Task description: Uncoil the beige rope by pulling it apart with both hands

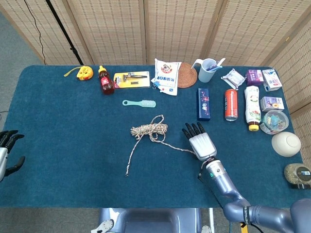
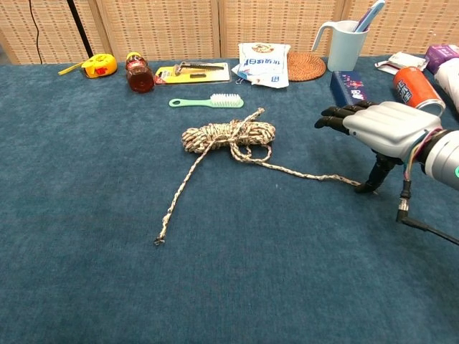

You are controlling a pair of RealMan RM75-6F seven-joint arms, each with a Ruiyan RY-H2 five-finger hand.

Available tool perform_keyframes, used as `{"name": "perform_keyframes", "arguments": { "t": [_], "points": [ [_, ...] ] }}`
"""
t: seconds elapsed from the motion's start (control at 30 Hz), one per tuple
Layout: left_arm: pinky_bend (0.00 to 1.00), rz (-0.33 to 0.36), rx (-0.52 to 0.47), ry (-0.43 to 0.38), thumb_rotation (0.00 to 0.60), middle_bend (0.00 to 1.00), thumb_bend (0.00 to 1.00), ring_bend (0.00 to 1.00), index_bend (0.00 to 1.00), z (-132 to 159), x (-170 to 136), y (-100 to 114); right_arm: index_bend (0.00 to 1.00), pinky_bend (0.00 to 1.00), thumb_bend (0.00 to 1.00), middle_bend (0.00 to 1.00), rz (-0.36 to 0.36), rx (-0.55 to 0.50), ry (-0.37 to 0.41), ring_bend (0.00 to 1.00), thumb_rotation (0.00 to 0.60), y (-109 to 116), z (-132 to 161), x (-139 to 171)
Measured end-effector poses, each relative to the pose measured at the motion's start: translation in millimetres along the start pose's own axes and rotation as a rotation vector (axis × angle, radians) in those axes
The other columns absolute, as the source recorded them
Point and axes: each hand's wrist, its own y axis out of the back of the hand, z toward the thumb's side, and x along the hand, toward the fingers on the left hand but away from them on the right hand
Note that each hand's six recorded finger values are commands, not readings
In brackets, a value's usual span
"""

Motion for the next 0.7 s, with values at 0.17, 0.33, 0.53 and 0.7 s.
{"name": "perform_keyframes", "arguments": {
  "t": [0.17,0.33,0.53,0.7],
  "points": [
    [0.01,-0.004,0.000,-0.007,0.600,0.20,0.29,0.13,0.25,2.4,0.8,-1.3,0.09,0.00,0.11,0.00,-0.010,0.042,-0.022,0.00,0.600,-1.0,-14.7,-3.4],
    [0.01,-0.006,-0.005,-0.009,0.600,0.20,0.29,0.13,0.25,4.1,1.5,-2.7,0.10,0.00,0.11,0.00,-0.020,0.072,-0.046,0.00,0.600,1.0,-32.1,-7.3],
    [0.00,-0.009,-0.006,-0.008,0.600,0.20,0.29,0.13,0.25,4.2,1.7,-4.1,0.16,0.00,0.11,0.05,-0.031,0.103,-0.066,0.00,0.600,8.1,-48.2,-8.8],
    [0.00,-0.012,-0.006,-0.010,0.600,0.19,0.29,0.13,0.25,4.5,2.3,-5.3,0.27,0.00,0.11,0.16,-0.035,0.091,-0.060,0.16,0.600,17.1,-50.3,-3.6]
  ]
}}
